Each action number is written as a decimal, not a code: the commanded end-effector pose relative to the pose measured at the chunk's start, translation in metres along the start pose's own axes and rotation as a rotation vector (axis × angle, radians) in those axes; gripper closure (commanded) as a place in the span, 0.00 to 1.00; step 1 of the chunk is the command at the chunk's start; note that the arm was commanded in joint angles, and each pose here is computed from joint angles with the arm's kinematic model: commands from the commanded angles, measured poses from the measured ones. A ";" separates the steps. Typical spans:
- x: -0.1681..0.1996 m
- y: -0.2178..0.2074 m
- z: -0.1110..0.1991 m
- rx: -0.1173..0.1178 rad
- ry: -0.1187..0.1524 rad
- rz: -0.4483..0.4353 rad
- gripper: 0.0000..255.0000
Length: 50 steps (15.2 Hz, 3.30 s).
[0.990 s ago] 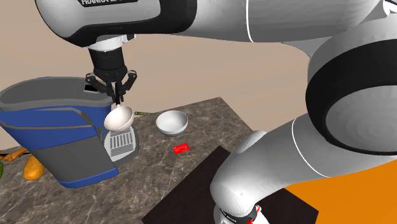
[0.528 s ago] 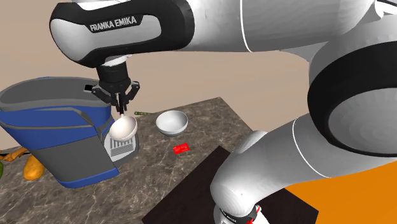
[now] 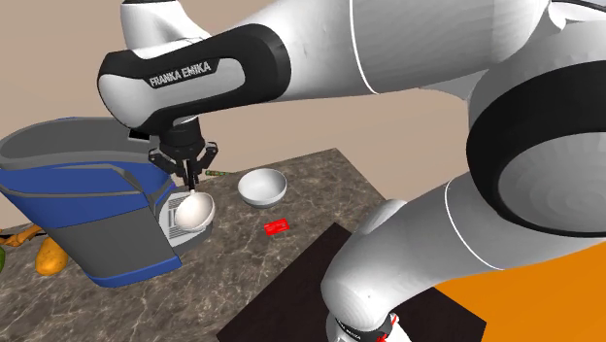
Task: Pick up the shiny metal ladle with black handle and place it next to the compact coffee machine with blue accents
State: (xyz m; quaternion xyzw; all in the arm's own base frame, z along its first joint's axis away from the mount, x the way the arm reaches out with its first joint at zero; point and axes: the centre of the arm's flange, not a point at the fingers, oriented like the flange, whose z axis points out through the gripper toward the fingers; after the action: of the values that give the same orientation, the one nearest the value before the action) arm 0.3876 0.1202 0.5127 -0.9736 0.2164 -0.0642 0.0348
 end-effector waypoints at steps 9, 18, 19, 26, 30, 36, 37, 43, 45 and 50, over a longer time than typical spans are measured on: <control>-0.007 0.004 0.051 0.000 0.001 0.000 1.00; -0.012 0.009 0.098 0.000 0.001 0.000 1.00; -0.013 0.009 0.104 0.000 0.001 0.000 1.00; -0.017 0.013 0.140 0.000 0.001 0.000 1.00; -0.019 0.015 0.161 0.000 0.001 0.000 1.00; -0.023 0.018 0.192 0.000 0.001 0.000 1.00; -0.023 0.018 0.198 0.000 0.001 0.000 1.00; -0.027 0.021 0.229 0.000 0.001 0.000 1.00; -0.028 0.022 0.239 0.000 0.001 0.000 1.00; -0.031 0.025 0.265 0.000 0.001 0.000 1.00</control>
State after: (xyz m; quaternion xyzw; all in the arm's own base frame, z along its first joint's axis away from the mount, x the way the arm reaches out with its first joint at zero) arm 0.3863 0.1214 0.2493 -0.9735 0.2165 -0.0643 0.0347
